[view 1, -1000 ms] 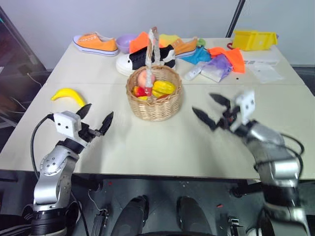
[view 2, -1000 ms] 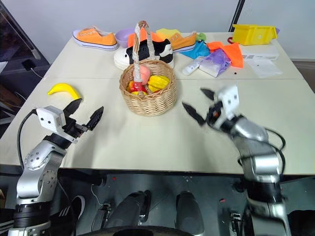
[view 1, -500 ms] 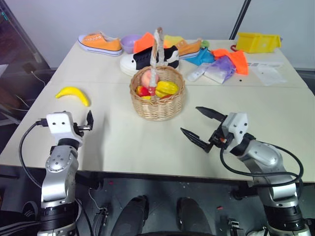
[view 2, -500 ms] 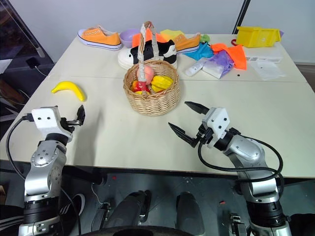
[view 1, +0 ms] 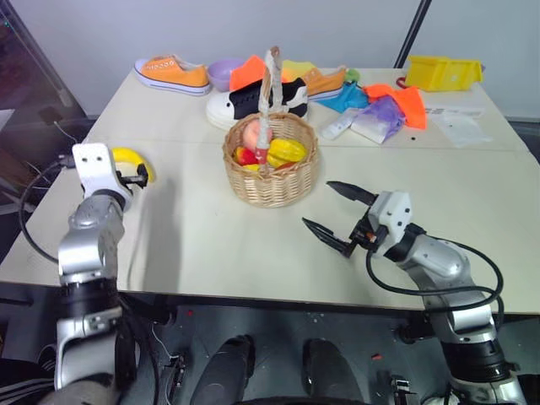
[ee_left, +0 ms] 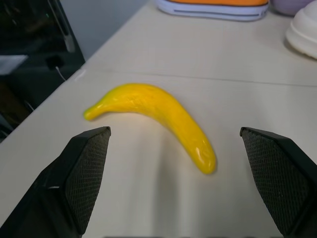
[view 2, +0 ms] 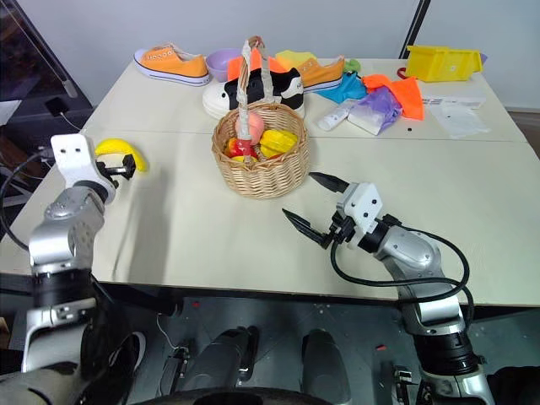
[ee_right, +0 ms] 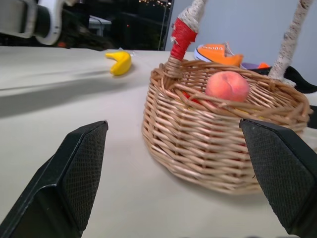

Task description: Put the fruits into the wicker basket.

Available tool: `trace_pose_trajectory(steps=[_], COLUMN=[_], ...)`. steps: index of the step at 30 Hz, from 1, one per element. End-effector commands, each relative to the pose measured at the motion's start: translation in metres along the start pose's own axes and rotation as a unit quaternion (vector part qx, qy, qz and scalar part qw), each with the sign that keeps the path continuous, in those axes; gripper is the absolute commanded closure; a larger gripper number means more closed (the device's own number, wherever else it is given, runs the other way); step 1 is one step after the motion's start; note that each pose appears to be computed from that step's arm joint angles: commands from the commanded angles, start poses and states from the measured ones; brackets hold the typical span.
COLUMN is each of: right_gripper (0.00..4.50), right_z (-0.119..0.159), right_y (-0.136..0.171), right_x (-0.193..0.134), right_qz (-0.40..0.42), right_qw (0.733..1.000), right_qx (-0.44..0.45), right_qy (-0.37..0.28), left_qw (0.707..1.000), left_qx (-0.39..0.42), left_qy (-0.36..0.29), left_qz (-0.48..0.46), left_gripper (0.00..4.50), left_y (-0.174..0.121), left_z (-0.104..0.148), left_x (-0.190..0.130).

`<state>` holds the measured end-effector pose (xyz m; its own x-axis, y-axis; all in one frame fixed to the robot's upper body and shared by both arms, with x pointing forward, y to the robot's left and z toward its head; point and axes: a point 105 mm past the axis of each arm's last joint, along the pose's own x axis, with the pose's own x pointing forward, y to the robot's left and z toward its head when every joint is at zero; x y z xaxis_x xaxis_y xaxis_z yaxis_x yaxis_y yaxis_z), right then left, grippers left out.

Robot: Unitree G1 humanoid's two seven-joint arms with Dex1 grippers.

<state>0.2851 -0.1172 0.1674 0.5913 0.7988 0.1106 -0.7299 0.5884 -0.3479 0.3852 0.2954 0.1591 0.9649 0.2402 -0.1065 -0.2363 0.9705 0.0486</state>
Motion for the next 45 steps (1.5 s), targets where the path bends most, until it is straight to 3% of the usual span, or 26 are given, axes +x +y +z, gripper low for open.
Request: trace_pose_trajectory(steps=[1, 6, 18, 24, 27, 34, 39, 45], right_gripper=[0.05, 0.05, 0.05, 0.05, 0.0, 0.0, 0.0, 0.0], right_z=[0.012, 0.013, 0.015, 0.018, 0.02, 0.02, 0.02, 0.019], right_y=[0.002, 0.003, 0.004, 0.001, 0.001, -0.002, -0.004, -0.004], right_x=[0.005, 0.008, 0.013, 0.014, 0.015, 0.013, 0.013, 0.015], right_qz=[0.001, -0.001, -0.007, -0.008, -0.01, -0.015, -0.018, -0.017], right_qw=[1.0, 1.0, 1.0, 0.999, 0.999, 0.999, 0.999, 0.999], right_qx=[-0.014, -0.015, -0.014, -0.02, -0.021, -0.024, -0.025, -0.025], right_qy=[-0.023, -0.025, -0.024, -0.025, -0.026, -0.022, -0.02, -0.019], left_qw=[0.999, 0.997, 0.994, 0.993, 0.993, 0.994, 0.997, 0.999], left_qx=[0.018, 0.005, -0.075, -0.059, -0.059, -0.065, -0.038, -0.036], left_qy=[0.03, 0.081, 0.078, 0.089, 0.092, 0.083, 0.061, -0.012], left_qz=[-0.017, -0.02, -0.029, -0.053, -0.05, -0.026, -0.02, -0.012], left_gripper=[0.0, 0.0, 0.0, 0.0, 0.79, 4.34, 4.47, 4.47], left_y=[0.005, 0.009, -0.005, -0.024, -0.024, -0.016, -0.007, 0.008], left_z=[0.001, -0.005, -0.004, -0.018, -0.024, -0.024, -0.016, 0.01], left_x=[0.013, 0.035, 0.06, 0.062, 0.062, 0.062, 0.059, 0.042])
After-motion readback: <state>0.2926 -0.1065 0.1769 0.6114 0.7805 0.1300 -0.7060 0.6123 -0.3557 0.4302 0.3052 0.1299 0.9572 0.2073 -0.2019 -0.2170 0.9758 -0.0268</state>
